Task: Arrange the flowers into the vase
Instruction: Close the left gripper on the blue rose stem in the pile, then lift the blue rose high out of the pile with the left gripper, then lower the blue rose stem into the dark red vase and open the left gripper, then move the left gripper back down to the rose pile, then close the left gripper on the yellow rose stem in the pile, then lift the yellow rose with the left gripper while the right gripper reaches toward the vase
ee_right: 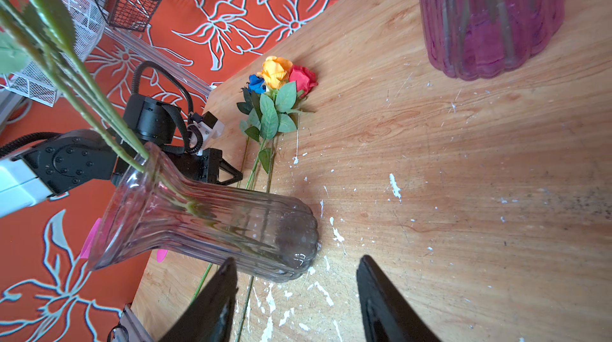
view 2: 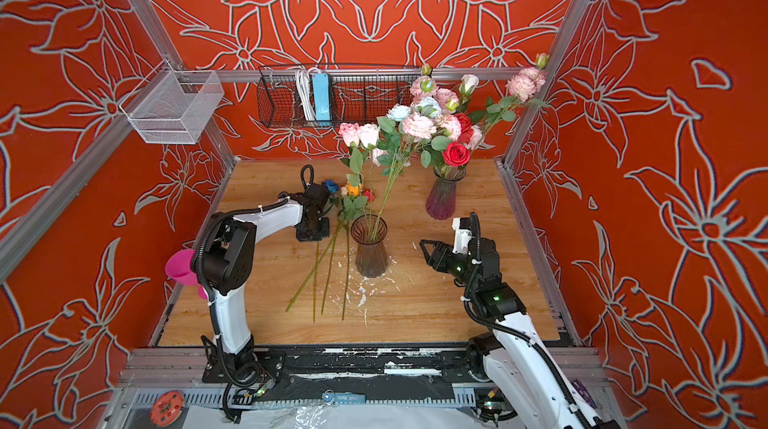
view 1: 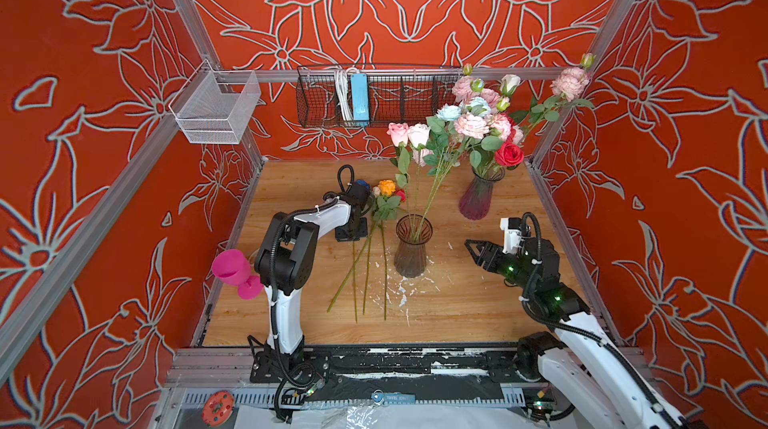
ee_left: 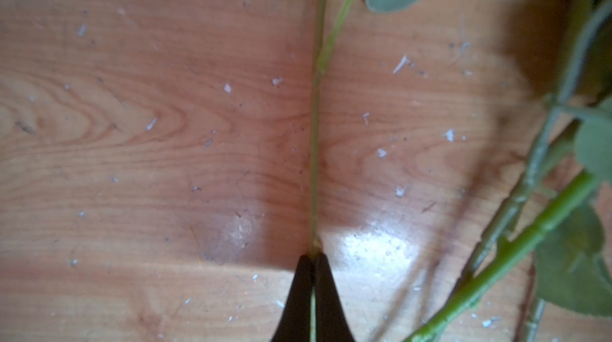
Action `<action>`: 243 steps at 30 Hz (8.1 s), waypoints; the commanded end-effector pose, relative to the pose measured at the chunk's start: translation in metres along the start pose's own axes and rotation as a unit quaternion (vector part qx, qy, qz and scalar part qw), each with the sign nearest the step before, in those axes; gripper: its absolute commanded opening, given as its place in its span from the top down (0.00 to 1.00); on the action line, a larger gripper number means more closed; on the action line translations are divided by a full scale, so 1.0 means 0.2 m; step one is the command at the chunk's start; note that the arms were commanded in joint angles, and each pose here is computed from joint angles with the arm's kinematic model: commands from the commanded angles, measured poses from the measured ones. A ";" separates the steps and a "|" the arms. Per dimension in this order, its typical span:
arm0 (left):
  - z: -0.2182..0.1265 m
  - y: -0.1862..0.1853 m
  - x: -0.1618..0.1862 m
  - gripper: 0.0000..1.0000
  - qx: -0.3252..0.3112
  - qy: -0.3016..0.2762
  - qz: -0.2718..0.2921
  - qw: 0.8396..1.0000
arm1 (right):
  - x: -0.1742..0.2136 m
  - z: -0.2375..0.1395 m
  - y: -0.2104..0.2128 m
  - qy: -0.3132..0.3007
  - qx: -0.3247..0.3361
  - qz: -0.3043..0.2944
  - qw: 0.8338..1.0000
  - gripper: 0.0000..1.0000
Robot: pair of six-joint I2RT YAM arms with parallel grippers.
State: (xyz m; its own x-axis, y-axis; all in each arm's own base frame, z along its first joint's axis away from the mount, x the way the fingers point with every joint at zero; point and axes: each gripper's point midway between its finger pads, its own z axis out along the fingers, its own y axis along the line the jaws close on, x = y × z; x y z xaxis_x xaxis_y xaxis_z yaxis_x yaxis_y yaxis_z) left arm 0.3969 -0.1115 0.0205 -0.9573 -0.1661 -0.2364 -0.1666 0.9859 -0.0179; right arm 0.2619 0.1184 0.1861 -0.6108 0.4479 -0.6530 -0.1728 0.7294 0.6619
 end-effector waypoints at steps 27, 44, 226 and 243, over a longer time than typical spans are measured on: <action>-0.83 -0.01 0.00 1.00 0.192 -0.200 -0.042 0.960 | -0.02 0.01 0.14 0.015 -0.064 0.011 0.998 0.40; -2.24 -0.06 0.20 1.00 0.405 -0.556 0.085 0.721 | -0.10 0.05 0.18 0.003 -0.072 0.031 0.997 0.40; -2.48 -0.90 0.35 1.00 0.531 -0.468 0.208 0.675 | -0.36 -0.21 1.34 -0.002 -0.311 -0.246 0.918 0.51; -2.44 -0.95 0.35 1.00 0.533 -0.469 0.213 0.671 | -0.34 -0.18 1.36 0.004 -0.323 -0.232 0.918 1.00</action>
State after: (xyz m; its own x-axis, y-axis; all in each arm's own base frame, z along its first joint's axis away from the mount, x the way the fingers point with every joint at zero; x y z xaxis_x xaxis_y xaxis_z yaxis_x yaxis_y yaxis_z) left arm 0.2578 -0.3185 0.4620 -0.2504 -0.2293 -0.9406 0.7774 0.5315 -0.3365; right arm 0.2247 0.2672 0.4137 -0.3839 0.1383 -0.9130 -0.8325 0.3760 0.4069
